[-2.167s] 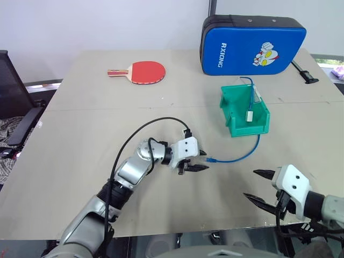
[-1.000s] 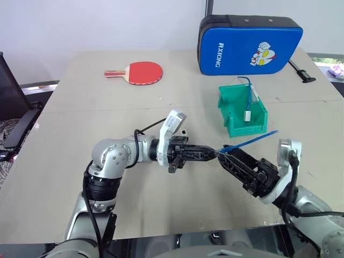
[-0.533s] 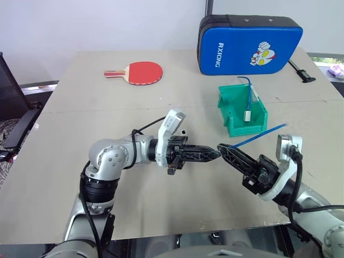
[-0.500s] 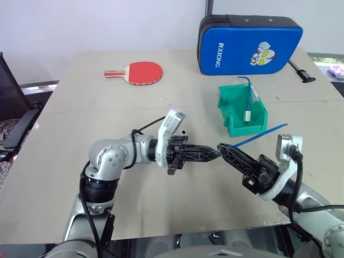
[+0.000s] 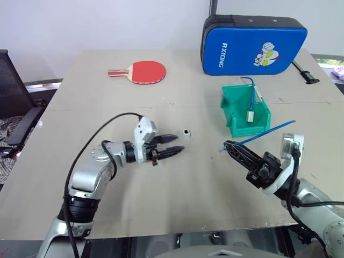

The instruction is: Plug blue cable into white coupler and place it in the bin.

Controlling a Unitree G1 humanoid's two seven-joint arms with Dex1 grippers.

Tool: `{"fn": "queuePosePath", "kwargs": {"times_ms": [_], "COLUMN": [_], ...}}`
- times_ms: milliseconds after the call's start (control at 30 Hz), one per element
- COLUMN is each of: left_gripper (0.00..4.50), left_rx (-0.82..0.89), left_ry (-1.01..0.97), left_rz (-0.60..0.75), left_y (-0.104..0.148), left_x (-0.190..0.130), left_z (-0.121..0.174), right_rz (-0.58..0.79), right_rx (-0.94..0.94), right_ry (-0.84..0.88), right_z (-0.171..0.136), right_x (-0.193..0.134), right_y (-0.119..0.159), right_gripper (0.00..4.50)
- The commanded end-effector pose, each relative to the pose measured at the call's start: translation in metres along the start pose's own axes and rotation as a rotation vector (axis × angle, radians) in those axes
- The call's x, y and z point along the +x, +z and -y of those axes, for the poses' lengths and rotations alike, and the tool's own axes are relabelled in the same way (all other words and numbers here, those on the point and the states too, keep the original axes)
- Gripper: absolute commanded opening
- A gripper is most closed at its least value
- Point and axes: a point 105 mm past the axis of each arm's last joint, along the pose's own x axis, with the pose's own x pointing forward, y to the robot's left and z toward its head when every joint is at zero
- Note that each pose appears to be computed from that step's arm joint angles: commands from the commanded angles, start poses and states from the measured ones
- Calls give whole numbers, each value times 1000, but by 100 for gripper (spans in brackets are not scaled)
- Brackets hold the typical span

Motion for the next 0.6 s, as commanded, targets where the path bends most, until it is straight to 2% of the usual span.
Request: {"fn": "queuePosePath", "kwargs": {"times_ms": [33, 200, 433, 533, 600], "left_gripper": [260, 260, 260, 190, 109], "left_rx": [99, 122, 135, 151, 151], "left_ry": [13, 16, -59, -99, -113], "left_rz": [2, -15, -50, -70, -68], "left_y": [5, 0, -8, -13, -14], "left_x": [6, 21, 50, 61, 62], "left_z": [-8, -20, -18, -15, -15], "right_rz": [21, 21, 24, 23, 19], "right_rx": [-21, -36, -54, -86, -113], "right_ry": [31, 22, 1, -10, -10], "right_z": [-5, -4, -4, -4, -4], "right_x": [1, 1, -1, 0, 1], "right_y": [4, 5, 4, 4, 5], "right_gripper": [0, 0, 0, 0, 0]}}
